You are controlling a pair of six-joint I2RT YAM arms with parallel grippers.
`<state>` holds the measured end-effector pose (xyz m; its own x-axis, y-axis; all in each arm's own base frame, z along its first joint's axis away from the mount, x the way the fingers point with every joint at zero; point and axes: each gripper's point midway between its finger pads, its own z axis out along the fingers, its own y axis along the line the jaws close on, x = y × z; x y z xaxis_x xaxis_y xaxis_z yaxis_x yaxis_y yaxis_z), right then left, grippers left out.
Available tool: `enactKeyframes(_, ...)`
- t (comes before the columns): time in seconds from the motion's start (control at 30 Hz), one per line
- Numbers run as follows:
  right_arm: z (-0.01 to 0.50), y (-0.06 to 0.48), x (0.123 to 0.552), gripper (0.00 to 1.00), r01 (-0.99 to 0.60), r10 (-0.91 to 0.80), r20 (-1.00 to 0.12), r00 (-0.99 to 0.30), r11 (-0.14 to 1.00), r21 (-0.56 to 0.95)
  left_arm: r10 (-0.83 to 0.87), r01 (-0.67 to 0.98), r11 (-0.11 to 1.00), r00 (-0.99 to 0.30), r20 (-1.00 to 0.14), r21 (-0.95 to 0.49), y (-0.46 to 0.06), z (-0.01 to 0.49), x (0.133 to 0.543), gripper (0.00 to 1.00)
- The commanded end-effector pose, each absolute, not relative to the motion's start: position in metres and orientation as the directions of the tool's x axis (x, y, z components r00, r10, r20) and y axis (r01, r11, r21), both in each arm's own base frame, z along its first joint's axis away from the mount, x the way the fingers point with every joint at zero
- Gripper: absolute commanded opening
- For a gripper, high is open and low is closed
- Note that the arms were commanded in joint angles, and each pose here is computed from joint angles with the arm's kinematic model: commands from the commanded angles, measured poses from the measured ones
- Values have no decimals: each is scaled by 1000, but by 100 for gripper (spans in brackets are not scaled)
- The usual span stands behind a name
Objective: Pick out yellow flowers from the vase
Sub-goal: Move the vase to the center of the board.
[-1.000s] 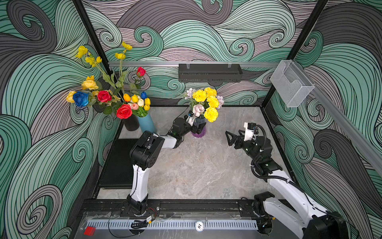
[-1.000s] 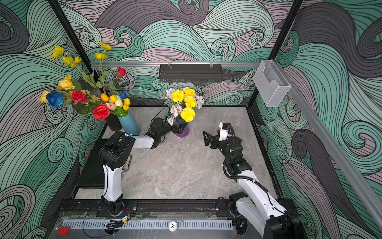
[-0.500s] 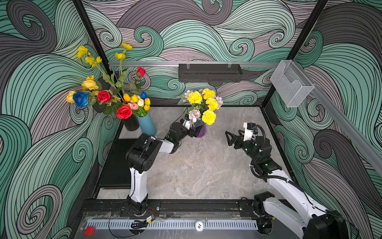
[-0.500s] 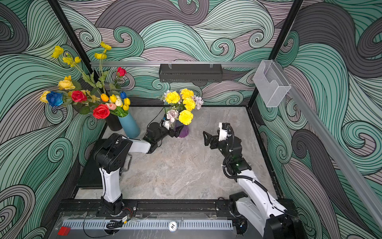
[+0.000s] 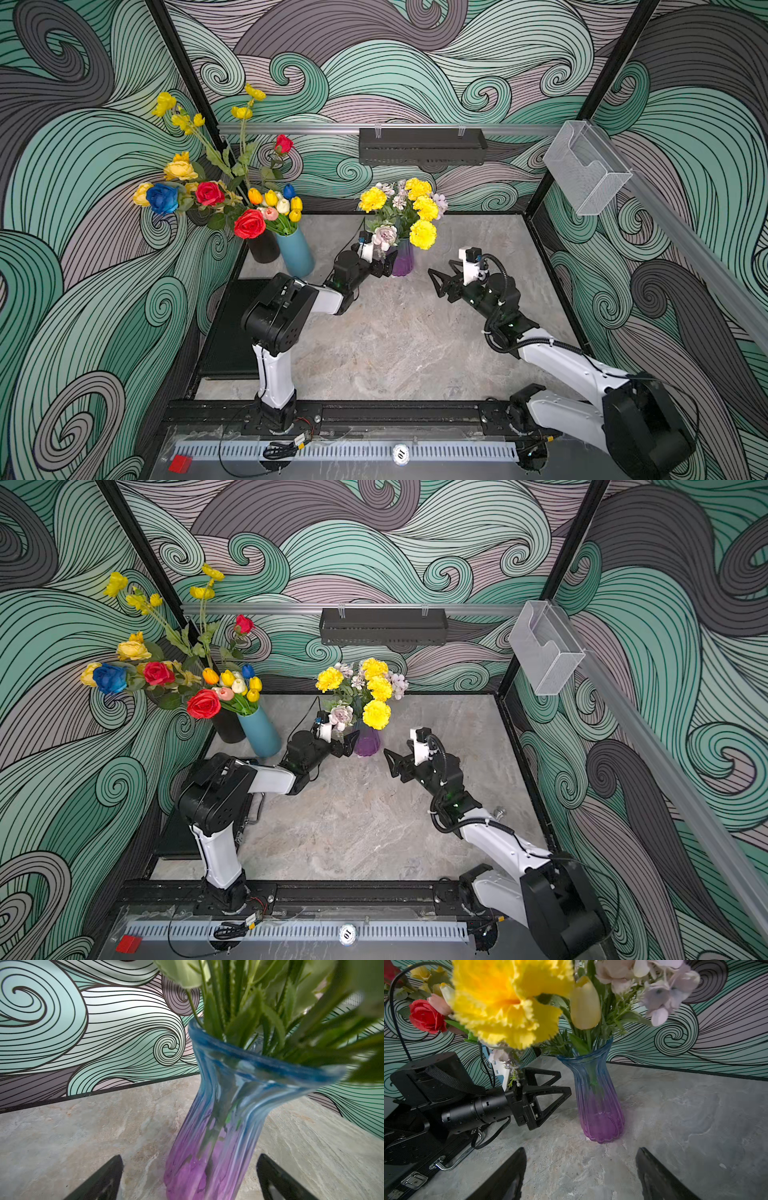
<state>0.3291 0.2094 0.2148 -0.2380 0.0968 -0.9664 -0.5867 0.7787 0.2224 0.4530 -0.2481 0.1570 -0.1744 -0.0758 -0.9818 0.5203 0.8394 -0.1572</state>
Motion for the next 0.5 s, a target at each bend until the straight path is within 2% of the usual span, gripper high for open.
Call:
enactKeyframes(0.0, 253, 220, 335, 80, -624, 149, -983, -109, 759, 184, -117, 485, 854, -173, -978, -188, -235, 167, 452, 98)
enactKeyframes(0.37, 243, 212, 329, 79, -597, 106, -987, -117, 787, 155, -241, 372, 868, -264, -934, -329, -176, 185, 431, 86)
enactKeyframes(0.47, 241, 210, 327, 79, -591, 94, -988, -121, 793, 148, -329, 338, 843, -291, -898, -418, -157, 202, 427, 81)
